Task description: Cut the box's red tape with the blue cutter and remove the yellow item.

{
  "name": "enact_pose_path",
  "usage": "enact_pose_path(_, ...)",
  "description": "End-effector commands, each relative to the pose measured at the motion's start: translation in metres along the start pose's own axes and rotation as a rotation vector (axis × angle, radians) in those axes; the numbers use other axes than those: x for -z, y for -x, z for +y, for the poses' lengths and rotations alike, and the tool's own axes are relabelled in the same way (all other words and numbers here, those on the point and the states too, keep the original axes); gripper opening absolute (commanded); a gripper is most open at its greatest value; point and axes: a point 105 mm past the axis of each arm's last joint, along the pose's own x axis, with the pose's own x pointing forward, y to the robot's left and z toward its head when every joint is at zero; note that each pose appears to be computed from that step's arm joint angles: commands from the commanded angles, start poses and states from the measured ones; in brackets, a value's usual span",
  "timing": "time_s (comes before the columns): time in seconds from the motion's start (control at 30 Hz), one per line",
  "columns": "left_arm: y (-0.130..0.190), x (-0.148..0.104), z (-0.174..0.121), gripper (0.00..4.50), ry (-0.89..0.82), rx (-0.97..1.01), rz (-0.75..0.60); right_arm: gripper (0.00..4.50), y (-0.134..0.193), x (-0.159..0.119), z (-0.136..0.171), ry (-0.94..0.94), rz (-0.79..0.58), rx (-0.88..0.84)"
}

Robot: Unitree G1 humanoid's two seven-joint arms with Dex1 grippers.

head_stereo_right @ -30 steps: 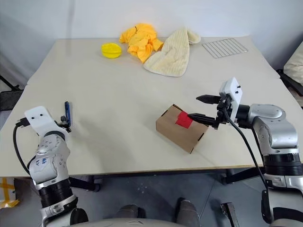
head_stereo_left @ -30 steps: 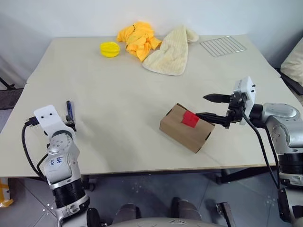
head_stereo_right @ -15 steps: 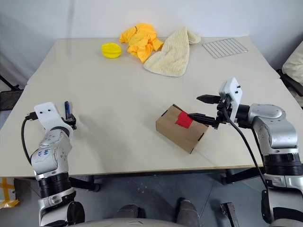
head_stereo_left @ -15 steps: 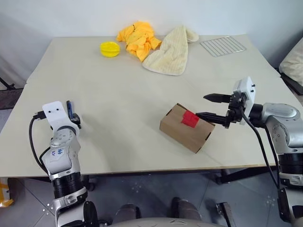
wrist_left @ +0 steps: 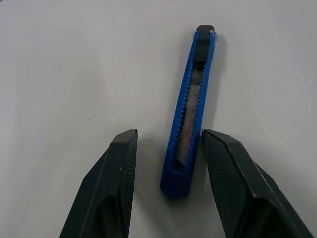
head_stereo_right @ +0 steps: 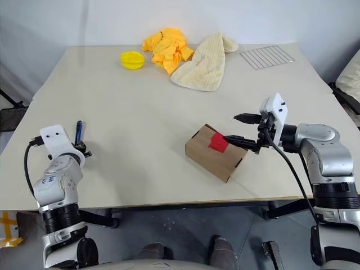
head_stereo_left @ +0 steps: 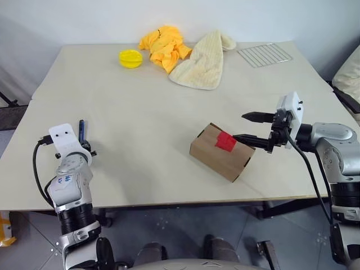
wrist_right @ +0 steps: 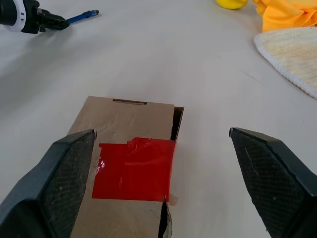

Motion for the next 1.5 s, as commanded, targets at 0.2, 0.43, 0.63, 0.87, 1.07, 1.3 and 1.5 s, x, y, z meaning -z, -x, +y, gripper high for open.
enact_pose_path(0.2, -0.002, 0.002, 0.005, 2.18, -0.034, 0.011, 0.077, 4.5, 0.006, -0.011, -0.002, 0.049, -0.013, 0.012)
enact_pose_path(0.43, -0.002, 0.008, 0.01, 2.18, -0.054, 0.025, 0.14, 4.5, 0.007, -0.011, -0.002, 0.051, -0.014, 0.014)
enact_pose_path(0.63, -0.003, 0.007, 0.02, 1.64, -0.065, 0.001, 0.125, 4.5, 0.008, -0.01, -0.002, 0.05, -0.009, 0.016)
enact_pose_path(0.87, -0.002, 0.01, 0.02, 1.64, -0.045, 0.018, 0.134, 4.5, 0.008, -0.011, -0.002, 0.053, -0.007, 0.017)
enact_pose_path(1.07, 0.001, 0.018, 0.021, 1.07, -0.041, 0.029, 0.162, 4.5, 0.009, -0.01, -0.001, 0.055, -0.007, 0.016)
enact_pose_path(1.3, 0.007, 0.02, 0.019, 0.01, -0.12, 0.106, 0.16, 4.5, 0.012, -0.011, 0.0, 0.058, -0.007, 0.022)
enact_pose_path(1.5, 0.011, 0.014, 0.015, 0.01, -0.213, 0.203, 0.162, 4.5, 0.013, -0.012, 0.001, 0.056, -0.009, 0.032)
